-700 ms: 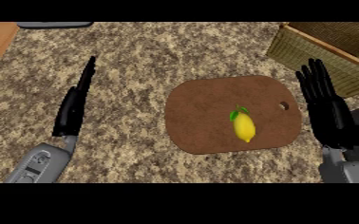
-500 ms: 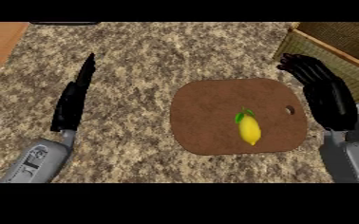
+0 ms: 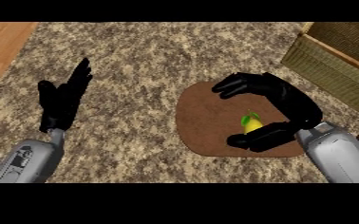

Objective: Pick the lemon from the cutting board and place it in the basket

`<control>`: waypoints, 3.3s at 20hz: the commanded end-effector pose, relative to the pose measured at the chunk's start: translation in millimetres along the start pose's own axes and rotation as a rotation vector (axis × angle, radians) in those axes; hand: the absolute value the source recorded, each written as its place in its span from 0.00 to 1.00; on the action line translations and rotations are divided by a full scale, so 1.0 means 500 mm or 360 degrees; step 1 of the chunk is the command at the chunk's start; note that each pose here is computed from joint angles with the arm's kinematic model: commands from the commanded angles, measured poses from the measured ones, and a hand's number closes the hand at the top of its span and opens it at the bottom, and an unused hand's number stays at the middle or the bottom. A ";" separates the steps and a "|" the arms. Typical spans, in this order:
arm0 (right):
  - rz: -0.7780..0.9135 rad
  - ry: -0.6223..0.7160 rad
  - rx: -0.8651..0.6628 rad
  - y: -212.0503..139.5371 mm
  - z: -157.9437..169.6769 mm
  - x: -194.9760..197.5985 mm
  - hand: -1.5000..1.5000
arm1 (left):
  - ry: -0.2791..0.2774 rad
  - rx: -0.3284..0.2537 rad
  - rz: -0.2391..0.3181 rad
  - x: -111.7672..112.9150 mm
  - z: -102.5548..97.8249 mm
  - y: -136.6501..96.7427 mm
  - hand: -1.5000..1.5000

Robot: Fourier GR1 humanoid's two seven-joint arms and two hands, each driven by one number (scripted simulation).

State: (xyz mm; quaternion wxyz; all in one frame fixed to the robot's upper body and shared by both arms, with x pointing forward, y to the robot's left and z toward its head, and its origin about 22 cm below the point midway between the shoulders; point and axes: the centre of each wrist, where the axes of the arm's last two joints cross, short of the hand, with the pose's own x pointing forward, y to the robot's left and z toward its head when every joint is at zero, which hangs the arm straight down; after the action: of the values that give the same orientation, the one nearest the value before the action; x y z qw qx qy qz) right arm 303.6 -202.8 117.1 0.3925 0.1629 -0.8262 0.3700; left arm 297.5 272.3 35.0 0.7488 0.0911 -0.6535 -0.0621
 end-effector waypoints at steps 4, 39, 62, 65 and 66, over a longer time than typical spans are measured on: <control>0.0203 0.0071 0.0143 0.141 -0.108 0.068 0.00 | 0.0074 0.0015 0.0042 0.030 -0.001 0.071 0.50; 0.0747 0.1042 0.0531 -0.223 -0.060 0.306 0.00 | 0.0089 0.0059 0.0093 -0.020 0.012 0.089 0.50; 0.0713 0.1063 0.0447 0.001 0.038 -0.034 0.00 | 0.0103 0.0011 0.0079 -0.031 0.030 0.057 0.50; 0.0686 0.1106 0.0562 0.011 0.045 -0.058 0.00 | 0.0090 0.0030 0.0103 -0.009 0.011 0.087 0.50; 0.0697 0.1100 0.0536 0.006 0.052 -0.051 0.00 | 0.0065 0.0034 0.0080 0.021 -0.003 0.063 0.50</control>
State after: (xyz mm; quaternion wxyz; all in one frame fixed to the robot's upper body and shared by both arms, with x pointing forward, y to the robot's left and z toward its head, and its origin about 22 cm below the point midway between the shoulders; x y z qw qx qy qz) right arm 305.9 -220.9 102.2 0.5250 -0.0849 -0.6079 0.5896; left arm 291.3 312.8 39.9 0.7658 0.0849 -0.6365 -0.0347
